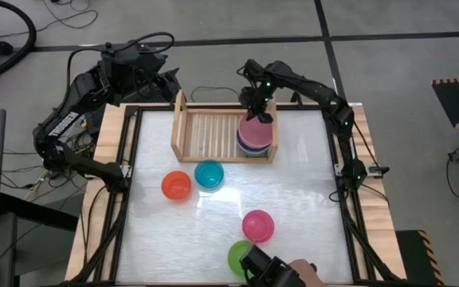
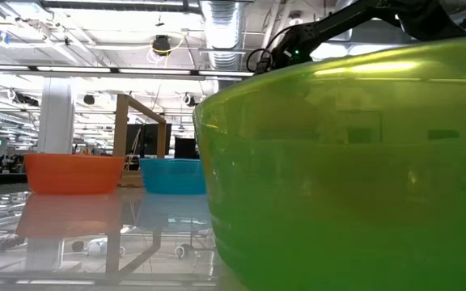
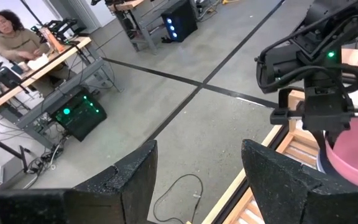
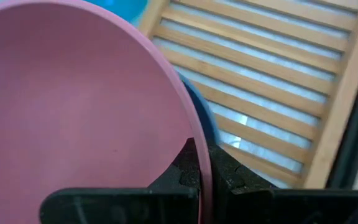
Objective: Place and stack bowls onto a shelf
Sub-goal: Stack the pink bowl on top of the blue bowl on the shelf, then put the light orange bowl on the shelf
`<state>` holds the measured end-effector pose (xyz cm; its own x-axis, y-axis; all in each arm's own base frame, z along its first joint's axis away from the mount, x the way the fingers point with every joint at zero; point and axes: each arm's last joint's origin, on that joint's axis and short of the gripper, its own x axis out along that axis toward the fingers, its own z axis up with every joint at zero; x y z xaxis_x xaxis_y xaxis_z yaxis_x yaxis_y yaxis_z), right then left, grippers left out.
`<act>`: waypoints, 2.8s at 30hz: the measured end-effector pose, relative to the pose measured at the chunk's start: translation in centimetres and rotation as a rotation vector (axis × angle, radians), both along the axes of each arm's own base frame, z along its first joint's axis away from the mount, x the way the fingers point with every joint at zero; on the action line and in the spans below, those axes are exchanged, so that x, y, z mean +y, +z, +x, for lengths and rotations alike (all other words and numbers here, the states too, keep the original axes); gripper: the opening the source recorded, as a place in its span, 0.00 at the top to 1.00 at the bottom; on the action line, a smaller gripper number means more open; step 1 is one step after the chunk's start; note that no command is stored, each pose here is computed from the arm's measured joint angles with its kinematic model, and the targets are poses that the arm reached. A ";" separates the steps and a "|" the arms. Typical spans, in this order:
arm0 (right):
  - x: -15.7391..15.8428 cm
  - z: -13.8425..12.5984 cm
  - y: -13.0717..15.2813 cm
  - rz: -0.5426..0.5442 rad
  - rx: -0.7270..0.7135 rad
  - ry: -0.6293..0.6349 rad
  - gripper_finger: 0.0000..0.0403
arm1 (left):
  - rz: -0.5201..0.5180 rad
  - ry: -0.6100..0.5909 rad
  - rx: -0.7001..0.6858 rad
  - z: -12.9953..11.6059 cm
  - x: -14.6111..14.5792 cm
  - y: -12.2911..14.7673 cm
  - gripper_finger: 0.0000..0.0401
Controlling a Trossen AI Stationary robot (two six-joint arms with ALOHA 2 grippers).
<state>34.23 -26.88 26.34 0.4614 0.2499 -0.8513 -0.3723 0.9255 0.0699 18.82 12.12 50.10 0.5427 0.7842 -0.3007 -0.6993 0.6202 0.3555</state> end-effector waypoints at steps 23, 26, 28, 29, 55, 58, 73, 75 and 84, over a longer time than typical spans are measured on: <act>0.2 0.6 0.0 -0.043 0.051 -0.105 0.56 | -0.020 -0.048 -0.014 0.1 -0.1 0.0 0.45; 0.2 0.6 0.1 -0.042 0.048 -0.117 0.47 | -0.020 -0.048 -0.015 0.1 -0.1 0.0 0.45; 0.1 0.6 0.6 -0.045 0.041 -0.128 0.42 | -0.022 -0.046 -0.018 0.1 -0.1 0.0 0.45; 0.1 0.6 1.0 -0.048 0.033 -0.134 0.41 | -0.024 -0.045 -0.020 0.1 -0.1 0.0 0.45; 5.5 -5.8 20.6 -0.082 -0.473 -0.477 0.42 | -0.687 -0.271 0.221 -1.8 -5.9 -8.0 0.45; 7.1 -7.0 22.2 -0.057 -0.507 -0.479 0.42 | -0.682 -0.226 0.178 -2.5 -6.7 -11.2 0.45; 12.0 -7.5 21.2 0.176 -0.230 -0.576 0.42 | -1.012 0.049 0.188 -4.2 -7.8 -23.4 0.45; 12.3 -6.8 20.8 0.175 -0.212 -0.564 0.42 | -1.033 0.111 0.195 -4.1 -7.7 -24.6 0.45; 12.7 -5.4 19.8 0.172 -0.165 -0.545 0.42 | -1.177 0.137 0.152 -3.9 -8.1 -29.6 0.45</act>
